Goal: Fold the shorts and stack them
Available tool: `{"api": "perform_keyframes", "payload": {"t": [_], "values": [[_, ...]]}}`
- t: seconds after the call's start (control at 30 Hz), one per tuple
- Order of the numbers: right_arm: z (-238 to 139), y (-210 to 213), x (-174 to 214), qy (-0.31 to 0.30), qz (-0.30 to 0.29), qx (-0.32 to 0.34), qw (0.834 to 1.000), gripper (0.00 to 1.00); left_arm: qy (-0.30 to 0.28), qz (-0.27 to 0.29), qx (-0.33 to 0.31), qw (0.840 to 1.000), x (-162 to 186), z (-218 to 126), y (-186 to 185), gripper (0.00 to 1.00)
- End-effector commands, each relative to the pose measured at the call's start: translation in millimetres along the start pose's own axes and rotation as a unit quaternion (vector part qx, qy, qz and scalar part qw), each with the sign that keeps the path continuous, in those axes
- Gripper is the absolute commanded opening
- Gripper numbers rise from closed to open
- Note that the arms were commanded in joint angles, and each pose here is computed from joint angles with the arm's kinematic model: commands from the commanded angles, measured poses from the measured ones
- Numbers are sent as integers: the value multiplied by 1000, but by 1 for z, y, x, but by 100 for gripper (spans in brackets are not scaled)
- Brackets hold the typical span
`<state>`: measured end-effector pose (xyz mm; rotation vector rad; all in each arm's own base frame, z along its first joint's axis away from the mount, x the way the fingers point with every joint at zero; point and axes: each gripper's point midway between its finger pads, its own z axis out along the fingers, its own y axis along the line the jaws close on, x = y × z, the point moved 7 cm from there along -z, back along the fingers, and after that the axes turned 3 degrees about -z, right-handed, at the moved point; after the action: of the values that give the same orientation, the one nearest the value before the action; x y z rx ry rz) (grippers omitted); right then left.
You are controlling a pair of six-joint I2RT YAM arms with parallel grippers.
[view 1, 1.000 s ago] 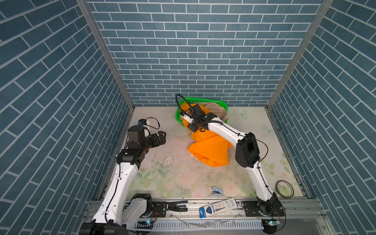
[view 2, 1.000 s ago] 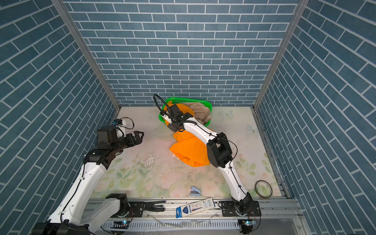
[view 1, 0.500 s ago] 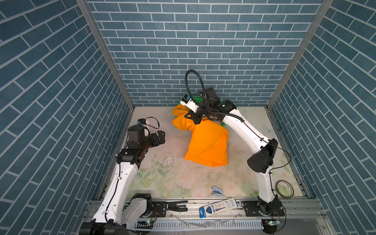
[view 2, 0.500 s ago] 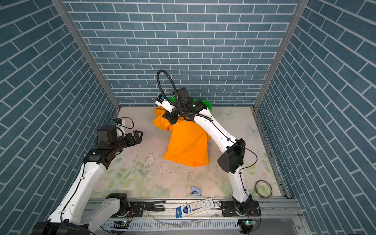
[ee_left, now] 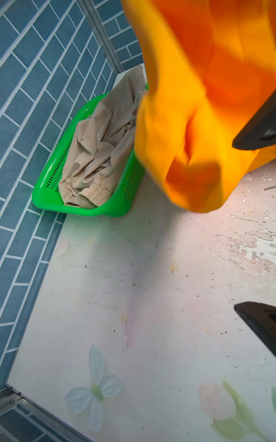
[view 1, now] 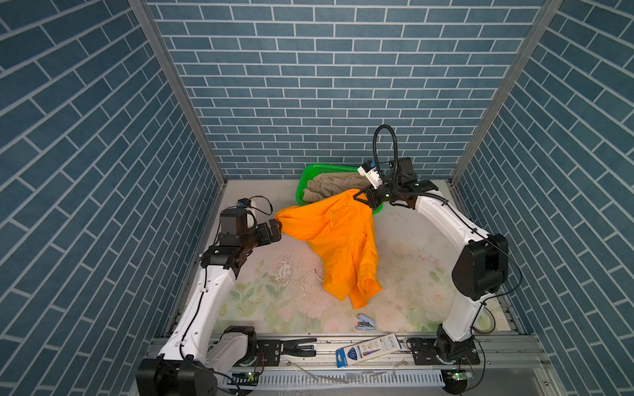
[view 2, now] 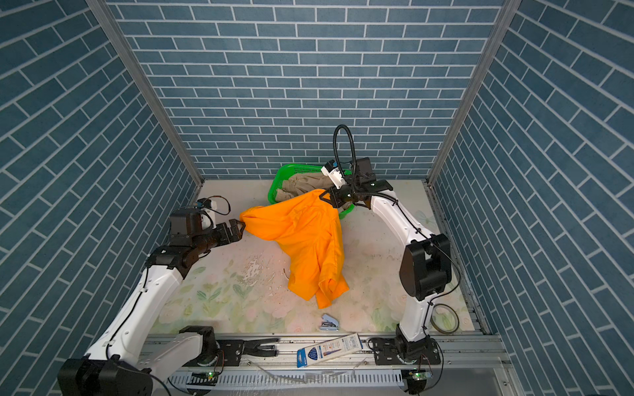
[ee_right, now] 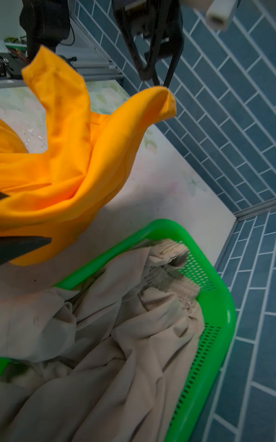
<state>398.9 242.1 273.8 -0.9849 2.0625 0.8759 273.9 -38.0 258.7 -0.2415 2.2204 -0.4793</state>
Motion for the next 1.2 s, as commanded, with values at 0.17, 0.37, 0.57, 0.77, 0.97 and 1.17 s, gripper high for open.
{"api": "perform_keyframes", "payload": {"t": [0.17,0.37,0.57,0.77,0.97,1.17], "values": [[-2,-41,7,18,12,134,991,39,13,25,20,999,0,4,-11,100],[-37,1,13,31,-49,192,980,51,14,18,17,1000,-1,1,-11,100],[-24,93,54,98,-145,139,975,62,18,11,20,1000,0,-1,-12,100],[10,139,114,200,-161,109,960,67,15,29,11,999,-6,2,-12,100],[25,128,164,238,-113,119,957,67,12,94,64,993,-25,23,-40,100],[23,88,209,265,12,187,946,61,54,289,65,954,-14,65,-98,100]]}}
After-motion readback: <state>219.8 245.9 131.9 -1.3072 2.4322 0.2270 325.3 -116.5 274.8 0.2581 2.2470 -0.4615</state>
